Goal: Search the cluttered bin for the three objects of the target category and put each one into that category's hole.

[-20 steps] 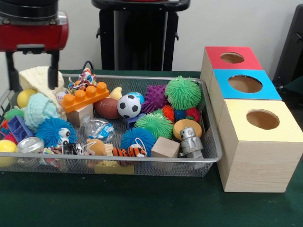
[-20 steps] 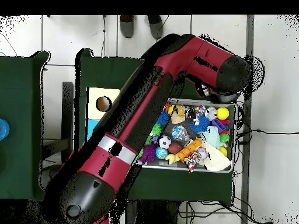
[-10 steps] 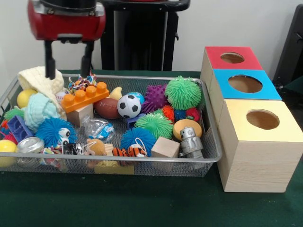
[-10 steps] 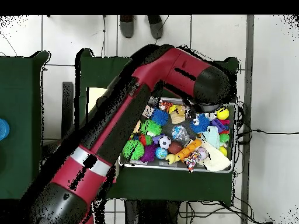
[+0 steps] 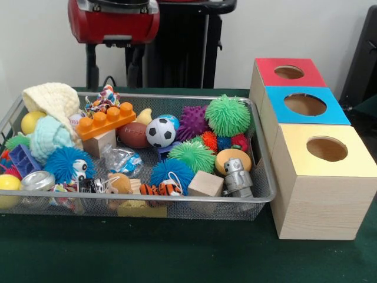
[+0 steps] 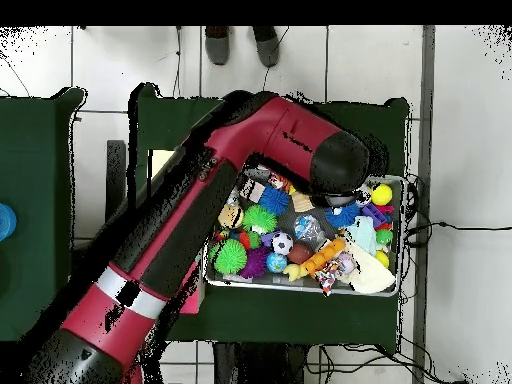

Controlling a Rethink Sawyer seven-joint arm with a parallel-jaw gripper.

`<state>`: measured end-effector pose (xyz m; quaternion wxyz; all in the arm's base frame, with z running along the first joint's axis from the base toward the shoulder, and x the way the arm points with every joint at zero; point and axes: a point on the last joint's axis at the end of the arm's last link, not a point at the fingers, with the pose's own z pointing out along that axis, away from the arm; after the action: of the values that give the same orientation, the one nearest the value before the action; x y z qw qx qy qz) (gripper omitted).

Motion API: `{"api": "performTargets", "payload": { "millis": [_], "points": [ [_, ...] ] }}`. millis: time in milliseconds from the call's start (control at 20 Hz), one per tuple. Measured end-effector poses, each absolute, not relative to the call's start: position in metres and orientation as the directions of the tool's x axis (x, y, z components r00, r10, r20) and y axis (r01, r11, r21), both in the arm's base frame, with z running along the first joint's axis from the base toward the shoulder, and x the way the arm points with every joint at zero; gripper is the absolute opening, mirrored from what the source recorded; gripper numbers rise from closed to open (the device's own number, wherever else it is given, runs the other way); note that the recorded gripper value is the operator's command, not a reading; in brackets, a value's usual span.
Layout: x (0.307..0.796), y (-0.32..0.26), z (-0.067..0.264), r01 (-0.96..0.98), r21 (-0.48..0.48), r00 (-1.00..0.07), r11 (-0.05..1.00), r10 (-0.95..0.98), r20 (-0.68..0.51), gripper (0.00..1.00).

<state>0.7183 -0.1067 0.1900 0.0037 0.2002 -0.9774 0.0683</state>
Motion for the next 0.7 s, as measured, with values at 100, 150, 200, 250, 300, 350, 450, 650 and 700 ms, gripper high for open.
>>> {"api": "performTargets", "payload": {
  "millis": [100, 150, 200, 250, 300, 350, 450, 650, 700],
  "points": [
    [0.716, -0.108, 0.184, -0.383, -0.122, -0.924, 0.916, -0.383, 0.025, 1.0],
    [0.713, -0.11, 0.175, -0.37, -0.112, -0.928, 0.922, -0.371, 0.012, 1.0],
    [0.712, -0.113, 0.169, -0.362, -0.107, -0.931, 0.926, -0.364, 0.003, 1.0],
    [0.712, -0.113, 0.168, -0.361, -0.106, -0.932, 0.926, -0.363, 0.001, 1.0],
    [0.712, -0.115, 0.163, -0.356, -0.105, -0.933, 0.929, -0.359, -0.006, 1.0],
    [0.712, -0.119, 0.154, -0.347, -0.104, -0.936, 0.932, -0.35, -0.019, 1.0],
    [0.711, -0.125, 0.145, -0.336, -0.107, -0.94, 0.936, -0.341, -0.03, 1.0],
    [0.708, -0.143, 0.122, -0.306, -0.111, -0.948, 0.946, -0.313, -0.055, 1.0],
    [0.706, -0.153, 0.113, -0.289, -0.109, -0.953, 0.951, -0.297, -0.064, 1.0]
  ]
}}
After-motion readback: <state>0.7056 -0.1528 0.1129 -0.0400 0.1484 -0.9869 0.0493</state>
